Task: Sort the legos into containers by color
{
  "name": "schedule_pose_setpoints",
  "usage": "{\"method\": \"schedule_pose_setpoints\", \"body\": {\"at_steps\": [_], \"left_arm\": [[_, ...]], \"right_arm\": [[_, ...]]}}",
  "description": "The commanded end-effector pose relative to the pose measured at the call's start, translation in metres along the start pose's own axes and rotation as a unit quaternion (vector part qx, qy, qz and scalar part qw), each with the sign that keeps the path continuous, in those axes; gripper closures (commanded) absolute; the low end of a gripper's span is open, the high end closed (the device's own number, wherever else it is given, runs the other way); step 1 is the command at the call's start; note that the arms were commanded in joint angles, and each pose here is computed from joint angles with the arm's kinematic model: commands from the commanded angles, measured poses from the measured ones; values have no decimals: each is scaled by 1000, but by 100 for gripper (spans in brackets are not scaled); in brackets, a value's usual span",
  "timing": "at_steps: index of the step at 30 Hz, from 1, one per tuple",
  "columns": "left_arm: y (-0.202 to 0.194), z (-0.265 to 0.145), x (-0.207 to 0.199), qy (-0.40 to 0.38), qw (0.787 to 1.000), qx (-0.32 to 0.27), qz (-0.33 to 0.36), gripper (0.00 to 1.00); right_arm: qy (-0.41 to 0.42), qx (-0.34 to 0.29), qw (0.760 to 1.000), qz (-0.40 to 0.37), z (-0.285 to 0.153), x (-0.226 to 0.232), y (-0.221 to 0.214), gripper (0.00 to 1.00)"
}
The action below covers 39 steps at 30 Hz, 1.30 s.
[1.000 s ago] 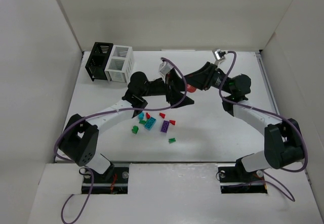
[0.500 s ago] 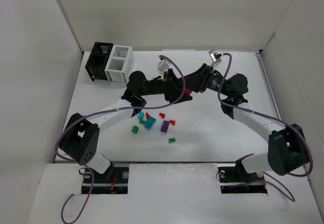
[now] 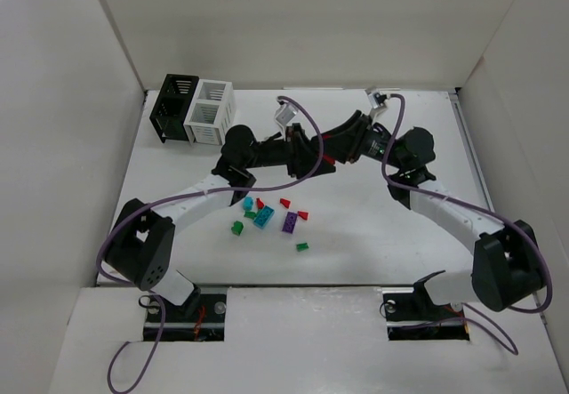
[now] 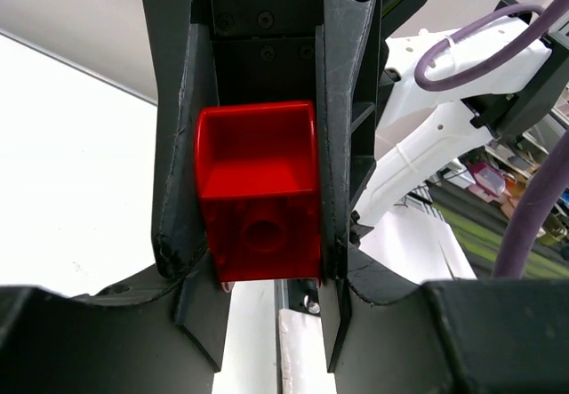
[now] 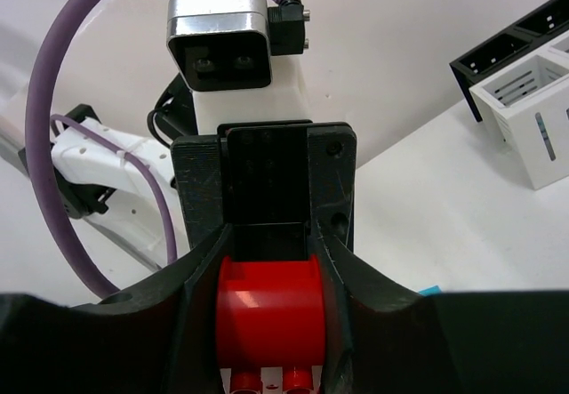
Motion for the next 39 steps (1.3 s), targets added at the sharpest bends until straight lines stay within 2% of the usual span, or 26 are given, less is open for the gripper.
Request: {"method": "schedule_pose_setpoints", "body": {"at_steps": [1,5,6,9,12,17,20,22,24,25,27,28,29,31,32,33,34,35,37,38,39], "left_arm": [[23,-4,-21,-23,997,-40,63,100],[22,-8,-11,0,998,-39,43,100],[19,-9,-6,10,998,-39,38,100],[17,-12,5,36,998,-37,27,100],[17,-16,8,47,998,-34,23,100],[23,-26,18,72,996,-41,23,100],[38,-47,43,140,988,-64,1,100],[57,-78,73,228,969,-94,-30,100],[72,-107,91,276,954,-108,-33,100],[92,-139,109,332,933,-135,-42,100],[110,-172,132,405,900,-154,-43,100],[112,-199,145,459,875,-144,-49,100],[145,-215,146,500,849,-170,-21,100],[159,-254,171,555,811,-181,-34,100],[182,-265,169,557,806,-197,-21,100],[187,-271,172,543,817,-193,-24,100],[185,-287,193,553,808,-197,-44,100],[204,-307,193,569,792,-217,-42,100],[214,-332,208,602,762,-232,-50,100],[206,-348,231,619,750,-224,-68,100],[226,-347,227,618,752,-225,-54,100]], "right_arm": [[-8,18,1000,12,4,-6,-6,89],[-20,7,1000,-5,0,-13,8,67],[-25,0,1000,-11,-3,-16,14,56],[-30,-15,999,-33,-5,-17,34,36],[-44,-27,998,-41,-4,-22,46,23],[-64,-50,995,-64,-9,-39,77,21],[-89,-61,992,-68,-23,-55,87,21],[-103,-60,991,-63,-32,-63,87,21],[-133,-54,988,-60,-48,-78,78,21],[-154,-47,986,-47,-58,-90,69,19],[-181,-38,982,-40,-68,-100,60,19],[-193,-31,980,-45,-74,-107,56,18],[-221,-25,975,-25,-81,-117,48,18],[-250,-20,968,-29,-94,-127,42,13],[-263,-12,965,-17,-97,-131,36,12],[-276,-12,961,-19,-99,-135,35,4],[-286,-13,958,-26,-104,-136,37,2],[-297,-5,954,-30,-106,-140,34,2],[-327,5,945,-19,-116,-149,27,0],[-333,8,943,-27,-118,-148,27,0],[-339,9,940,-21,-119,-150,26,0]]}}
Point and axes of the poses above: each gripper's point midway between its finger pads, its own z axis out along the fingers, its own x axis along the line the jaws close on, y = z × x, the point moved 4 cm from there along -z, back along the fingers, and after that the axes turned 4 degrees about -z, right-handed, at the moved point
